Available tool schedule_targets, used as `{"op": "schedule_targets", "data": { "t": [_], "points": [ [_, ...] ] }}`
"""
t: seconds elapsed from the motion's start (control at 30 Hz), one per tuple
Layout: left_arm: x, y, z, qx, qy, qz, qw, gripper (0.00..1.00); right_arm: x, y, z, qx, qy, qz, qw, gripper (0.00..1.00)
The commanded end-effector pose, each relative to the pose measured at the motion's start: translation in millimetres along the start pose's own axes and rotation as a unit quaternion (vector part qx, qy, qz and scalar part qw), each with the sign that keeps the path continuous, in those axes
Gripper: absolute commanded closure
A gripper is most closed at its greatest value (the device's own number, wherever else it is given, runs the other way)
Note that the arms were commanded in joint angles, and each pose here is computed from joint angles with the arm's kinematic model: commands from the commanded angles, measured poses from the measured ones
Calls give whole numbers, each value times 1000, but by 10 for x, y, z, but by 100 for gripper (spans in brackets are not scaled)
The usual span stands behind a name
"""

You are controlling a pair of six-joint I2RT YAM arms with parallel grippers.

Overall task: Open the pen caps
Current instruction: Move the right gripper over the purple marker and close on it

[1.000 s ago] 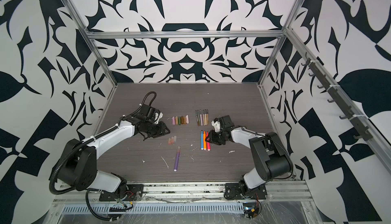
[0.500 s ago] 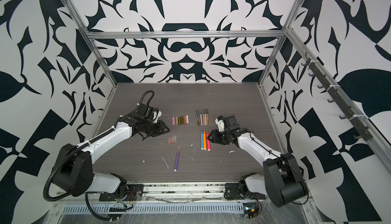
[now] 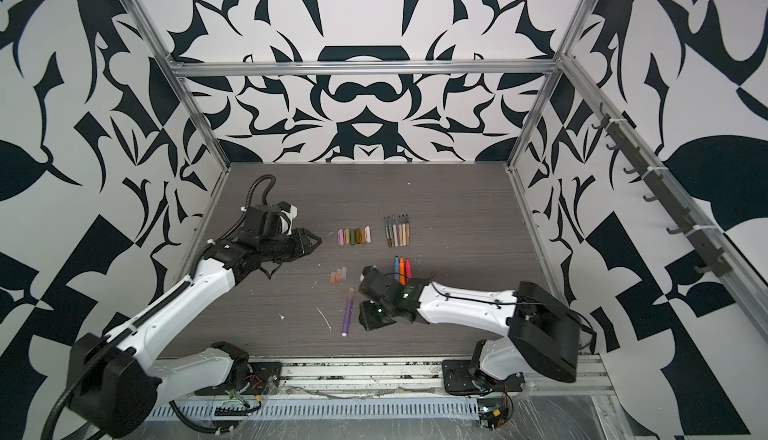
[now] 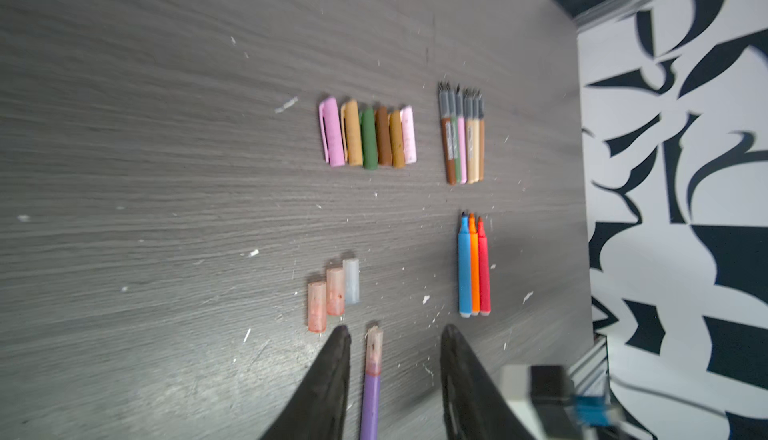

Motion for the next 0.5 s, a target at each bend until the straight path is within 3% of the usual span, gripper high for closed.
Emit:
{"op": "schedule_targets", "data": {
  "t": [0.0, 0.27, 0.47],
  "points": [
    [75, -13, -108, -36, 21, -14, 999, 57, 243, 68, 73, -43, -42, 94, 994, 59],
    [132, -86, -137, -31, 15, -29, 999, 56, 514, 56, 316, -49, -163, 131, 977, 60],
    [148, -91, -166, -37, 14, -28, 999, 56, 512, 58, 454, -39, -186, 133, 973, 63]
  ]
}}
Point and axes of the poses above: each gripper's point midway between its finger pads, its own z axis out along the fingers, its own x axis along the line the jaws close on, y = z × x, the point moved 10 cm from there along -z, back along the fingers, and after that the axes turned 9 degrees about z, right-handed, at the moved point
